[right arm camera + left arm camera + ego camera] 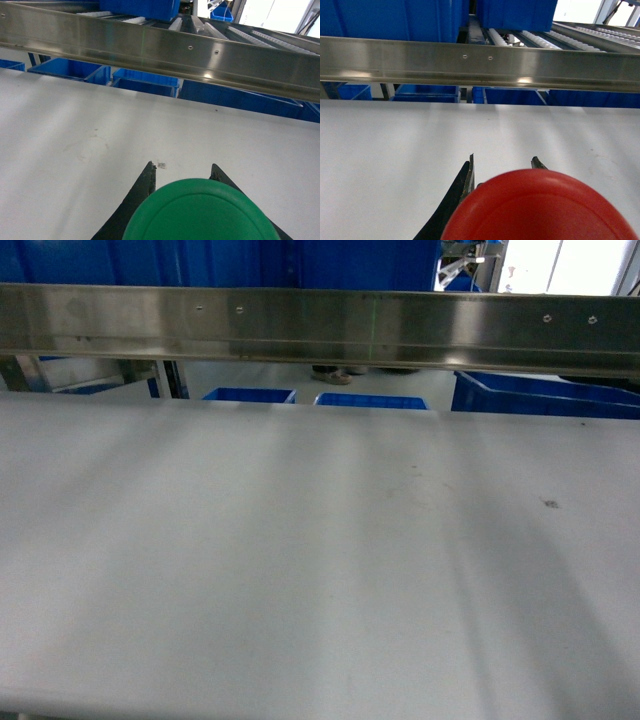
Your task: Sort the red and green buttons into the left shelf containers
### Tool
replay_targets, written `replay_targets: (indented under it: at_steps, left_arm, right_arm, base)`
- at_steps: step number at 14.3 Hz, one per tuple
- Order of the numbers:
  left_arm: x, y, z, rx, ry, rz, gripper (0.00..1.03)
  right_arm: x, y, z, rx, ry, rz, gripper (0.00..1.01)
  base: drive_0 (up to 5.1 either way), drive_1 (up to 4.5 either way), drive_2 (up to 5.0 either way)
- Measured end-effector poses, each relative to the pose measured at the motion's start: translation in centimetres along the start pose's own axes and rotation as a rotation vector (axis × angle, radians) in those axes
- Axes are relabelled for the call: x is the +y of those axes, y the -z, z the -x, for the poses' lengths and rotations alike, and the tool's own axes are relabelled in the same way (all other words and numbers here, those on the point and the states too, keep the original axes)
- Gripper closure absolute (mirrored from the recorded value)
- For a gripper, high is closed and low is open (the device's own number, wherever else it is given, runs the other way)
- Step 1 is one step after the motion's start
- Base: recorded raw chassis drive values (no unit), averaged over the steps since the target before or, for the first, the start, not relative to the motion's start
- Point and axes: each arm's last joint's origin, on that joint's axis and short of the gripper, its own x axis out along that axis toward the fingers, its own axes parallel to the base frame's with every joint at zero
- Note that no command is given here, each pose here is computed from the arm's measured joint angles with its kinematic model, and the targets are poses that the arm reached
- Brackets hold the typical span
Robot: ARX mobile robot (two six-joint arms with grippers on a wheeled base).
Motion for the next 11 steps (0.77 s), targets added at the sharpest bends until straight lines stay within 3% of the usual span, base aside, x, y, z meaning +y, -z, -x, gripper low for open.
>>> replay_targets:
  at_steps: [11]
  left_arm:
    - [0.00,0.01,0.00,0.001,0.000,0.000,0.76]
  right_arm:
    - [0.00,0.00,0.00,0.000,0.000,0.000,0.75]
  base:
    - [-5.0,2.39,2.4]
